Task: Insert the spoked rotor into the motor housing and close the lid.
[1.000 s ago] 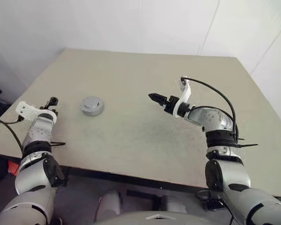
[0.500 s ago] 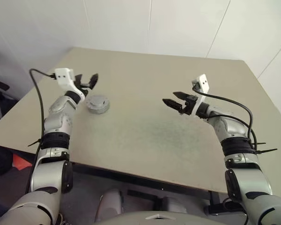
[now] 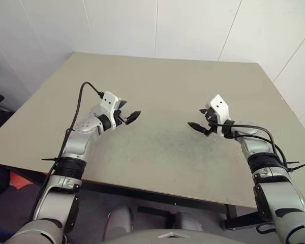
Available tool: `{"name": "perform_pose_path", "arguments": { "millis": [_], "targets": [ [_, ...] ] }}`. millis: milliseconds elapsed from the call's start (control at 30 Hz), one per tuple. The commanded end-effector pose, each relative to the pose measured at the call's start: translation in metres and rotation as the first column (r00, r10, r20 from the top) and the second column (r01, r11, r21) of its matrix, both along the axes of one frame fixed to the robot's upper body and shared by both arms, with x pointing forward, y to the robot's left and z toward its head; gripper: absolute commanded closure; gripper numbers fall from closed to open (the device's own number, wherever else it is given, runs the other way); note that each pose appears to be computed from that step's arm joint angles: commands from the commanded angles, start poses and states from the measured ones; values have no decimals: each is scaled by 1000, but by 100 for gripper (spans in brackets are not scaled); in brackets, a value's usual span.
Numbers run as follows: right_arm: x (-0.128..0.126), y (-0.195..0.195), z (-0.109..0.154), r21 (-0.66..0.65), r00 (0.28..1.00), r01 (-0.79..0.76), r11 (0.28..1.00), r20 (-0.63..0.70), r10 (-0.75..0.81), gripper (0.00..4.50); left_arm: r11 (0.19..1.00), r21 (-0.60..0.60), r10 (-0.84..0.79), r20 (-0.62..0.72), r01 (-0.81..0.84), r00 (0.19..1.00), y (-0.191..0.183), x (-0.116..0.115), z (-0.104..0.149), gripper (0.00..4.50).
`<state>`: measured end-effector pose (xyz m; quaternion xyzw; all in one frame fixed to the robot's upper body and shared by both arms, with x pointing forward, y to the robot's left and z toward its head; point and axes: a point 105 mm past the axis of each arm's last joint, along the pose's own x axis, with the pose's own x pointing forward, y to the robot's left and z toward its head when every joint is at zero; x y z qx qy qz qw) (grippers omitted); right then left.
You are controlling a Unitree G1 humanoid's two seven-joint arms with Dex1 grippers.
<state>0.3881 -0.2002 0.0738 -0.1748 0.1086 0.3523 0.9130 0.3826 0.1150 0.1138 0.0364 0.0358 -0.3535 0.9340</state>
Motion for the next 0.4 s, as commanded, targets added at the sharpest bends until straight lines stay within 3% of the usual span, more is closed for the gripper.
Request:
{"name": "perform_pose_path", "arguments": {
  "millis": [33,400],
  "targets": [
    [8,6,24,24,995,-32,999,92,29,0,1000,0,-24,37,24,999,-8,-4,10,4],
    [12,10,27,32,991,-34,999,134,30,0,1000,13,-25,24,25,999,-16,-6,2,4]
  ]
}}
